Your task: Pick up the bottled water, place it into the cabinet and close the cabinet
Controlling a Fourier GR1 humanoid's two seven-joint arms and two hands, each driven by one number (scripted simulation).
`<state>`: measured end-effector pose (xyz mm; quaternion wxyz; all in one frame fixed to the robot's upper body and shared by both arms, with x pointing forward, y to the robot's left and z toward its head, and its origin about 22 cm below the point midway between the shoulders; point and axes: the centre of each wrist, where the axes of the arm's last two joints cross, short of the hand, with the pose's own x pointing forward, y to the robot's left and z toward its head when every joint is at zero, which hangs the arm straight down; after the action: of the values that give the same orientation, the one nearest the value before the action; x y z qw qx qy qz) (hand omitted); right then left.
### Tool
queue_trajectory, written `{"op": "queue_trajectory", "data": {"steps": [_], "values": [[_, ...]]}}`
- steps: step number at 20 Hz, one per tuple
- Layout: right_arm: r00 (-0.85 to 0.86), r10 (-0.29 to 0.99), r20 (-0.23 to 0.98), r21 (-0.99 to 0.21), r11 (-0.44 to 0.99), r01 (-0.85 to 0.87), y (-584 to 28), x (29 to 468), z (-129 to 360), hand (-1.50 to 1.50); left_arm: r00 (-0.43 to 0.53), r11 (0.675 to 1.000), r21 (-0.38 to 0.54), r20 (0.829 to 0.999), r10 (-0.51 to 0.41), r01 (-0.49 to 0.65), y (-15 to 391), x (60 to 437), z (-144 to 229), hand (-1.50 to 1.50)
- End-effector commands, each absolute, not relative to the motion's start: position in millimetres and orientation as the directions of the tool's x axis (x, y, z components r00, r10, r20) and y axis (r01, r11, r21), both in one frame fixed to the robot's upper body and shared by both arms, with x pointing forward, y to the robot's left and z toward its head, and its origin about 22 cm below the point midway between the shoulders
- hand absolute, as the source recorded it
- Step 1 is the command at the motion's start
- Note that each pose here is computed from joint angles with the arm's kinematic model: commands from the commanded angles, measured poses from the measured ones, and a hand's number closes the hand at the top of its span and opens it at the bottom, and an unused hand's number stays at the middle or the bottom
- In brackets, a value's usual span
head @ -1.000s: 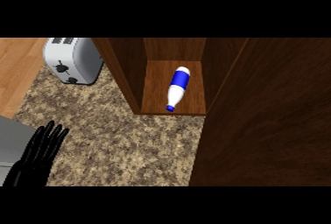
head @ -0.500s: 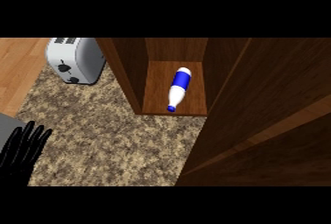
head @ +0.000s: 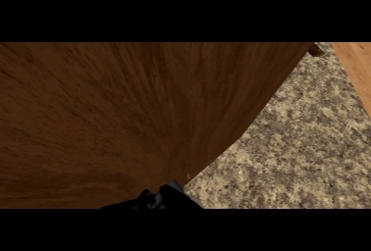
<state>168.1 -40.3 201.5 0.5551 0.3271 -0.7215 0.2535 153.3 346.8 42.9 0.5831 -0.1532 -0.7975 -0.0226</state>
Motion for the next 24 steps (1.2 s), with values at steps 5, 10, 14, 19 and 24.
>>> {"op": "queue_trajectory", "data": {"steps": [5, 10, 14, 19, 24], "values": [[-0.088, -0.226, 0.97, 0.108, 0.729, -0.675, 16, 206, 233, 1.5, -0.293, 0.952, -0.136, 0.931, 0.218, 0.275, 344, 151, 69, -1.5], [-0.055, -0.22, 0.974, 0.099, 0.63, -0.77, 21, 235, 225, 1.5, -0.283, 0.95, -0.154, 0.931, 0.232, 0.271, 353, 146, 89, -1.5], [0.043, -0.125, 0.991, 0.094, 0.443, -0.892, 24, 247, 222, 1.5, -0.301, 0.958, -0.126, 0.932, 0.203, 0.257, 368, 147, 77, -1.5], [0.09, -0.142, 0.986, 0.146, 0.454, -0.879, -1, 294, 215, 1.5, -0.289, 0.964, -0.121, 0.939, 0.189, 0.237, 353, 124, 74, -1.5], [0.047, -0.175, 0.983, 0.137, 0.545, -0.827, -2, 324, 196, 1.5, -0.295, 0.96, -0.137, 0.933, 0.208, 0.244, 351, 126, 80, -1.5]]}}
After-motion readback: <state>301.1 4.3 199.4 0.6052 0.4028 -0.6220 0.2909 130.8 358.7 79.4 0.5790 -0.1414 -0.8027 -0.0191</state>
